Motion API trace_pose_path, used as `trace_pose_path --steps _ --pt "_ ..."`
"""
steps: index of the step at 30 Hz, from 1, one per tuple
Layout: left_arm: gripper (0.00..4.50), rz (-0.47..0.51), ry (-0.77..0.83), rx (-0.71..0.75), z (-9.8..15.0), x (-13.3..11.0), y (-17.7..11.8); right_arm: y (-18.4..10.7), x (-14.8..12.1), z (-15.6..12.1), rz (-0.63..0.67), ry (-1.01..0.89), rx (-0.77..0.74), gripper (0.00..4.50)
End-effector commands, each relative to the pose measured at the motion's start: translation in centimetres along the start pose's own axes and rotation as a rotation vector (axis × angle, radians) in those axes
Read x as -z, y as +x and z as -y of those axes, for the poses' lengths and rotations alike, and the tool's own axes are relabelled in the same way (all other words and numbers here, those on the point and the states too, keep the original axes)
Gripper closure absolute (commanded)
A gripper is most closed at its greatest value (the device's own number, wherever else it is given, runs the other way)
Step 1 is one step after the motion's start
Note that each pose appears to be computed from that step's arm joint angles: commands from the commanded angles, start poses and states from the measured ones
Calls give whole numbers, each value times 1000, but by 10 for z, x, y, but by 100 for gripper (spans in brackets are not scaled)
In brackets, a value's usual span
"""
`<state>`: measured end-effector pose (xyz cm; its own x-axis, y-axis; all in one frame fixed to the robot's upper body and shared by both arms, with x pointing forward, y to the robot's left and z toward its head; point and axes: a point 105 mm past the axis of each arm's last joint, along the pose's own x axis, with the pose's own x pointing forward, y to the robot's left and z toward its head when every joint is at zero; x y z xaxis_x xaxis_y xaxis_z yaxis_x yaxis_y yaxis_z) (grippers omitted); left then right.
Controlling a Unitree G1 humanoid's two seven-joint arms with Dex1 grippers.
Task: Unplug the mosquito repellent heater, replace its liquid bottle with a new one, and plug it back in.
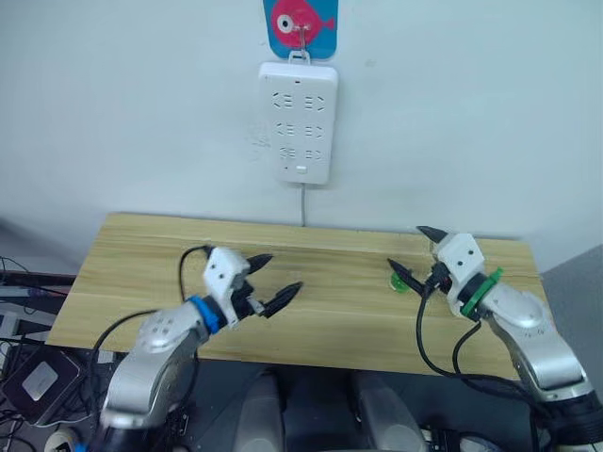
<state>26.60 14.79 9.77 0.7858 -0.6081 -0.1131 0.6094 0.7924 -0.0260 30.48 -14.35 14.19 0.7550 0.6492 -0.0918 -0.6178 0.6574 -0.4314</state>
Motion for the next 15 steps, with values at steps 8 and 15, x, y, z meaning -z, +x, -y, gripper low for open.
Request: trace_pose_path --steps 8,15 --pt "0 -10 -31 -570 -30 25 -56 18 -46 -37 80 45 -446 6" --pt "0 23 -1 -588 -59 49 -31 37 -59 -61 119 24 -569 6"
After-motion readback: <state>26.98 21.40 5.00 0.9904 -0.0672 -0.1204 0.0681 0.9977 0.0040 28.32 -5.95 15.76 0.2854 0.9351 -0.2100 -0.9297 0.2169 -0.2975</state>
